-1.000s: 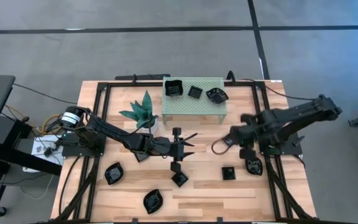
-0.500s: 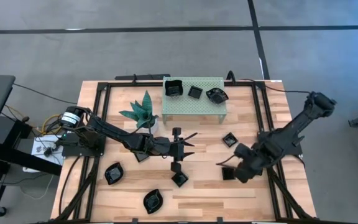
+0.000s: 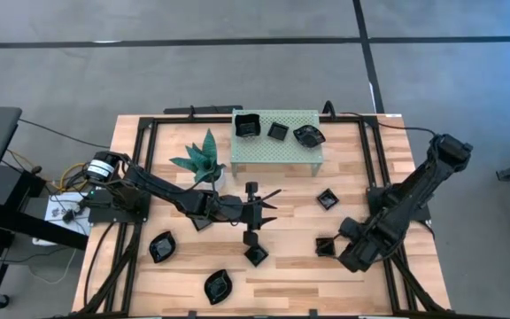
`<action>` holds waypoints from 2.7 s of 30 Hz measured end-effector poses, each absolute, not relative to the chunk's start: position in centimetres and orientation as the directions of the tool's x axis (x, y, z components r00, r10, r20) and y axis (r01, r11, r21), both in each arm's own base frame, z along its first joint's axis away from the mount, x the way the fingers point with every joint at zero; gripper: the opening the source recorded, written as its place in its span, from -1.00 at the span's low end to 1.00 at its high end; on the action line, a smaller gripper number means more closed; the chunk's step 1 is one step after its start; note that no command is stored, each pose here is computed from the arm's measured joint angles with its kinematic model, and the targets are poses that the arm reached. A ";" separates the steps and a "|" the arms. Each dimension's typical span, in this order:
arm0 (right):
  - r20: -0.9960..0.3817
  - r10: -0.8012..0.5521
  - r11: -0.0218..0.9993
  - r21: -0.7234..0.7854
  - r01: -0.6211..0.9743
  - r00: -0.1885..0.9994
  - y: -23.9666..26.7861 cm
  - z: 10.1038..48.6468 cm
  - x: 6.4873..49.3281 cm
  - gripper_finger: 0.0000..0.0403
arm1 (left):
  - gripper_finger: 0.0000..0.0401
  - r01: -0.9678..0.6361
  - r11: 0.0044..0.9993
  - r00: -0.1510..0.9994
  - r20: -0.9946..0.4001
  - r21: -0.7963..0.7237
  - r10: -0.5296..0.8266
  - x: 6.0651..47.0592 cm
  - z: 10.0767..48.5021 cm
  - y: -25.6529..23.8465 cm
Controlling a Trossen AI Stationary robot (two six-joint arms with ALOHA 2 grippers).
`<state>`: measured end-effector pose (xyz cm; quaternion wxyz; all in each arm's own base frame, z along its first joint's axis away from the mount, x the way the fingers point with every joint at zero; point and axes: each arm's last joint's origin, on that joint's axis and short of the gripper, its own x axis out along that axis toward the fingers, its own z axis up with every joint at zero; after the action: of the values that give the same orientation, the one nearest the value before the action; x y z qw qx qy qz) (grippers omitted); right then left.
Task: Pick & Place Mini shaped plates
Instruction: Stack the leaf-shaped plate on top of the other leaf-shaped plate on the shelf
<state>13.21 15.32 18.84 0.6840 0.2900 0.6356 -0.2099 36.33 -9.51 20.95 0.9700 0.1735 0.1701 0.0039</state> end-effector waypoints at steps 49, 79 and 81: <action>-0.739 -0.656 0.751 -0.660 0.026 0.153 7.6 28.5 22.3 -0.99 | -0.33 0.040 0.948 0.951 -0.304 0.317 0.062 36.4 21.2 -9.5; -0.890 -0.402 0.878 -0.442 -0.184 0.217 -9.7 32.3 24.5 -0.99 | -0.33 0.044 0.948 0.952 -0.302 0.314 0.056 36.4 21.2 -9.7; -0.890 -0.404 0.880 -0.441 -0.176 0.213 -9.9 32.3 24.4 -0.97 | -0.33 0.045 0.948 0.952 -0.302 0.314 0.055 36.4 21.2 -9.8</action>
<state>24.42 -9.95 32.32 0.7432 -0.2328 0.6225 -0.0766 36.37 -9.78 21.23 0.9747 0.1607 0.1554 0.0025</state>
